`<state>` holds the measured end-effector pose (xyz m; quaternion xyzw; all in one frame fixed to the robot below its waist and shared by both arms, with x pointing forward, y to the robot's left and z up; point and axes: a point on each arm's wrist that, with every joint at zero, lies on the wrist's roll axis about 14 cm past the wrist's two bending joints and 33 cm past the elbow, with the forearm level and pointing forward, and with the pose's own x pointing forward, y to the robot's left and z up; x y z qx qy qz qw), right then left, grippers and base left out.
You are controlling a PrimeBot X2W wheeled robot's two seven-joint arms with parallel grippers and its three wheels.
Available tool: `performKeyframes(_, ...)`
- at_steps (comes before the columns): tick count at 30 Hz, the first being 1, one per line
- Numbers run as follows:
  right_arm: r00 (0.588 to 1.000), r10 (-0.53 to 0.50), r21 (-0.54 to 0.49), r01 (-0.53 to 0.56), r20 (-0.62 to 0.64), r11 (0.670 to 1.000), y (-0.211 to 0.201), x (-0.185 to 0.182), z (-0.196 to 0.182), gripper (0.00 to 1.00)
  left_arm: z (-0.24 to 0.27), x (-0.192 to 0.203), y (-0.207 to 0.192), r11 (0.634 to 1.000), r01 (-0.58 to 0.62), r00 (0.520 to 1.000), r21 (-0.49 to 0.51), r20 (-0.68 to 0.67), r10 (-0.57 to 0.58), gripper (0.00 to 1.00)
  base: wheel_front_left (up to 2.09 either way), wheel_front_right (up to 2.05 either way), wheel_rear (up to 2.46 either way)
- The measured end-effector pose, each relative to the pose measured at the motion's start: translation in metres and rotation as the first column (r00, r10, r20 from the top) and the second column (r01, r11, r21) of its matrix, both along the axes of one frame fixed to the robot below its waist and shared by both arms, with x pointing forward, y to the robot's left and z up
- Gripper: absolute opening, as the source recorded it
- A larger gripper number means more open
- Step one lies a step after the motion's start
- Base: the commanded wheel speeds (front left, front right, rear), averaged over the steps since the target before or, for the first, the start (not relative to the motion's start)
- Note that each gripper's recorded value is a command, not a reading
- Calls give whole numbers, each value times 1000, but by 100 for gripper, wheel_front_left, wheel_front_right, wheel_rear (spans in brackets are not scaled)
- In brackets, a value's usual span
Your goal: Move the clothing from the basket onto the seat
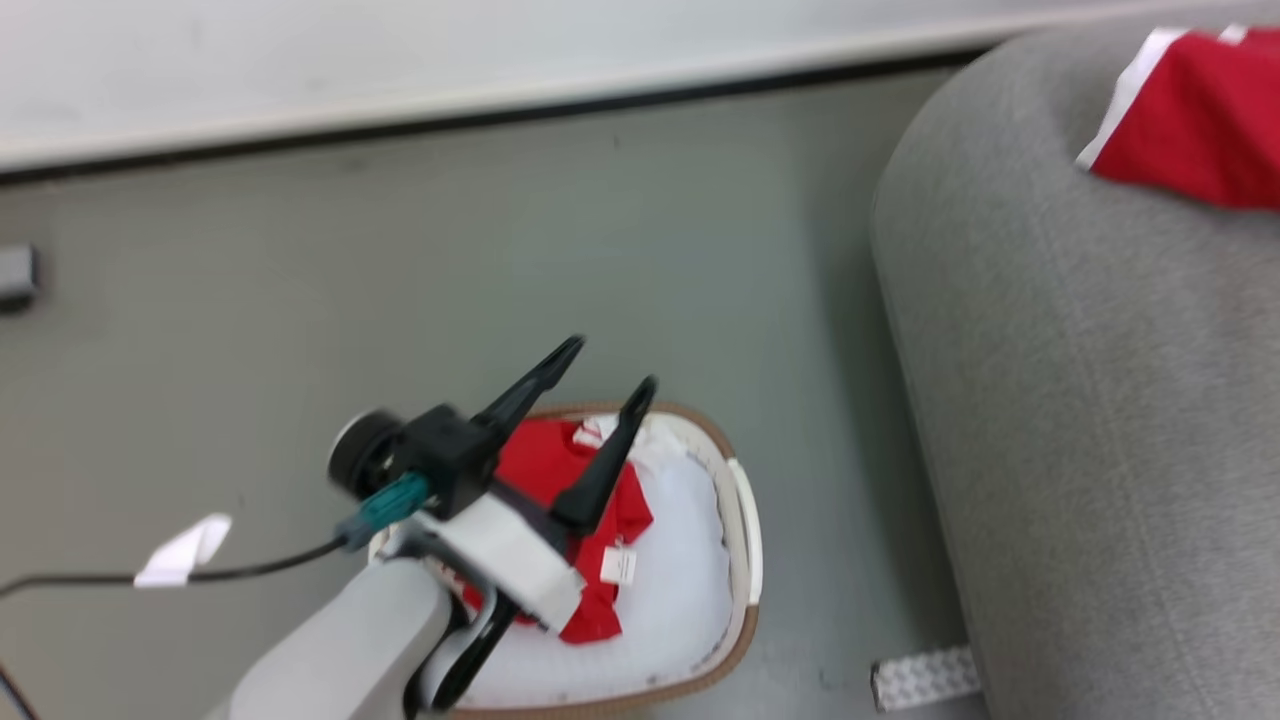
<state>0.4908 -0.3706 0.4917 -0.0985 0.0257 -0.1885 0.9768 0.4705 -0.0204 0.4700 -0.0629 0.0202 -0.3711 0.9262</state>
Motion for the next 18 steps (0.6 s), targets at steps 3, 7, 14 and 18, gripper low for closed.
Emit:
performKeyframes(3, 995, 64, 11, -65, 73, 998, 25, -12, 21, 100, 9, -9, 15, 998, -59, 998, 3, 5, 59, 100, 0, 0, 0)
performKeyframes(7, 979, 131, 26, -137, 158, 990, 54, -31, 45, 100, 24, -21, 39, 989, -148, 989, 2, 22, 148, 100, 0, 0, 0)
performKeyframes(14, 941, 248, 25, -260, 230, 965, 104, -60, 65, 100, 38, -45, 87, 955, -297, 954, 19, 57, 295, 100, 0, 0, 0)
performKeyframes(18, 926, 296, 50, -315, 234, 948, 130, -76, 59, 100, 40, -60, 111, 926, -378, 925, 15, 58, 377, 100, 0, 0, 0)
